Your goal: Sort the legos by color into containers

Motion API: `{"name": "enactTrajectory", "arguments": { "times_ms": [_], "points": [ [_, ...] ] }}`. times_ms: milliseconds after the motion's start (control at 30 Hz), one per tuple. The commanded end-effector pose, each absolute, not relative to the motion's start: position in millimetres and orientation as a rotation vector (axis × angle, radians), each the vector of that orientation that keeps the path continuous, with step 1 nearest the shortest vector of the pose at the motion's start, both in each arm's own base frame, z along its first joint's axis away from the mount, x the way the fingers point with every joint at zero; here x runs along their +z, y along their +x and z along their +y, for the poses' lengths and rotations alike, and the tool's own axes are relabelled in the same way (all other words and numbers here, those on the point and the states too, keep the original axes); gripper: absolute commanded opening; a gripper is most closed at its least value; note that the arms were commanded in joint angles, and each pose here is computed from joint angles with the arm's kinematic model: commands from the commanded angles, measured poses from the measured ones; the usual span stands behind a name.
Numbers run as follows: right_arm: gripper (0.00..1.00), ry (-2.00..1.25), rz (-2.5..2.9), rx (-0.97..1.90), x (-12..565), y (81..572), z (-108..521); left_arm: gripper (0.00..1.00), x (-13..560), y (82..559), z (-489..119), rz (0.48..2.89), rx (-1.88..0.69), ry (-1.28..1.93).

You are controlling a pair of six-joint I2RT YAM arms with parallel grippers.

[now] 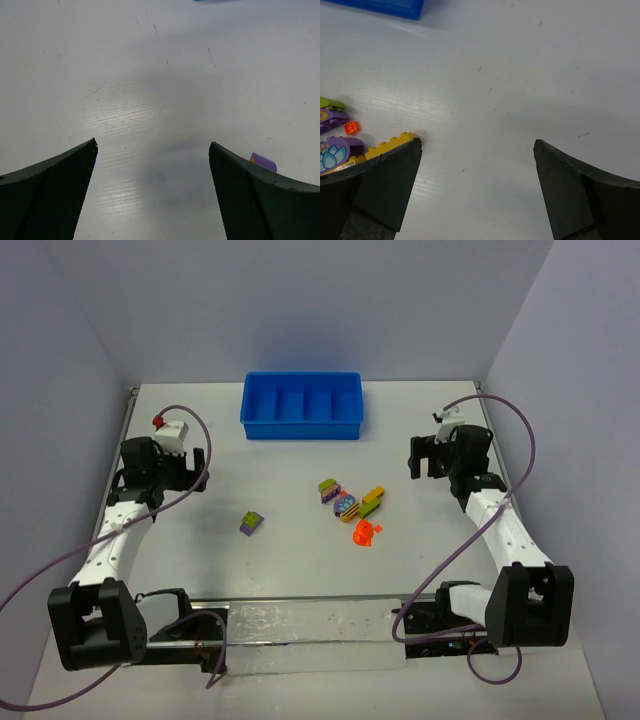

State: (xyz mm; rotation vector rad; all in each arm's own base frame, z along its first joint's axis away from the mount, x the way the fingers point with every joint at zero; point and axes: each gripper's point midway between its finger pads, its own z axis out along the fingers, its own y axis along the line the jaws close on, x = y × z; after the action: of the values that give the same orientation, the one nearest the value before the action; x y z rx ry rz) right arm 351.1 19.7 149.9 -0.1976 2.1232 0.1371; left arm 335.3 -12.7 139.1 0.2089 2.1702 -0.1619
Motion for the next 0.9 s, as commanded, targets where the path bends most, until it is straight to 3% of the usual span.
{"name": "enactTrajectory", "arguments": {
  "times_ms": [0,433,867],
  "points": [
    [1.00,-0.193,2.057,0.144,179,360,20,0.99,153,341,-8,2.144,-0.129,0.220],
    [1.00,-0.188,2.069,0.148,176,361,19,0.99,164,298,-98,2.219,-0.104,0.642],
    [1.00,-0.186,2.095,0.153,168,363,19,0.87,126,253,-144,2.494,-0.160,0.800]
  ]
}}
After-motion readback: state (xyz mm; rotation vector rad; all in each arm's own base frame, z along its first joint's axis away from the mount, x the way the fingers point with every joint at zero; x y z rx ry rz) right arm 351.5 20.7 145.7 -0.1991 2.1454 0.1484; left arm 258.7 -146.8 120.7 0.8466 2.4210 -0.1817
